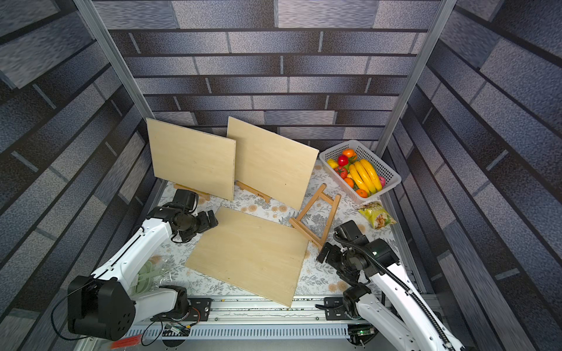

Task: Assemble the easel
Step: Move the easel to the center of the board, then adjust the drawing board at the center of the board.

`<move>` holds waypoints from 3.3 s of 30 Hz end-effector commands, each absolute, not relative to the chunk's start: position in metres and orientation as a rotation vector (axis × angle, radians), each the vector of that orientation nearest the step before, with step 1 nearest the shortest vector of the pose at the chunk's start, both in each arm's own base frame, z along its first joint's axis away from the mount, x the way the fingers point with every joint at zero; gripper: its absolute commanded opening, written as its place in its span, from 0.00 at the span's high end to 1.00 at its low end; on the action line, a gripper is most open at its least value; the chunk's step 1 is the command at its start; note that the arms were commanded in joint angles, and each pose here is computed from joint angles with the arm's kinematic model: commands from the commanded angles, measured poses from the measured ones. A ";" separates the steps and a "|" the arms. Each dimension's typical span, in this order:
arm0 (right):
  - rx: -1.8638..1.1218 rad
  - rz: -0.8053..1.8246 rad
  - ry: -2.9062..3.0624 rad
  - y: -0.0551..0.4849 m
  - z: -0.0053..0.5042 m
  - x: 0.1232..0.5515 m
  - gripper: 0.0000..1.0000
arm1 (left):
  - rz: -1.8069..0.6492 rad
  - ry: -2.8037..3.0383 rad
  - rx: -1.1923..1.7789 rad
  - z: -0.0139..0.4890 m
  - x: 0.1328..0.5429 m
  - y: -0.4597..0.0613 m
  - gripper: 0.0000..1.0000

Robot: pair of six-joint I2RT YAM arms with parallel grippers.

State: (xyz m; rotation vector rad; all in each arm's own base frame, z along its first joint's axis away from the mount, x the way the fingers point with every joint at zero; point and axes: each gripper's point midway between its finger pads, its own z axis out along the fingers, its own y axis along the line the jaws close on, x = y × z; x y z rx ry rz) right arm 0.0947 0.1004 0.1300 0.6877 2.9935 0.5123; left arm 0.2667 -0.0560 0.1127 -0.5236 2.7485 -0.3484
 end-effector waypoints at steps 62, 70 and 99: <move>-0.285 0.423 3.196 0.279 0.062 0.115 0.00 | -0.412 2.621 -0.901 0.084 0.232 -0.007 0.00; -0.036 0.481 3.090 0.249 0.071 0.145 0.00 | -0.308 2.540 -0.783 0.097 0.261 0.012 0.00; -0.603 0.341 2.867 0.358 0.098 0.280 0.00 | -0.517 2.506 -1.119 0.109 0.224 -0.013 0.00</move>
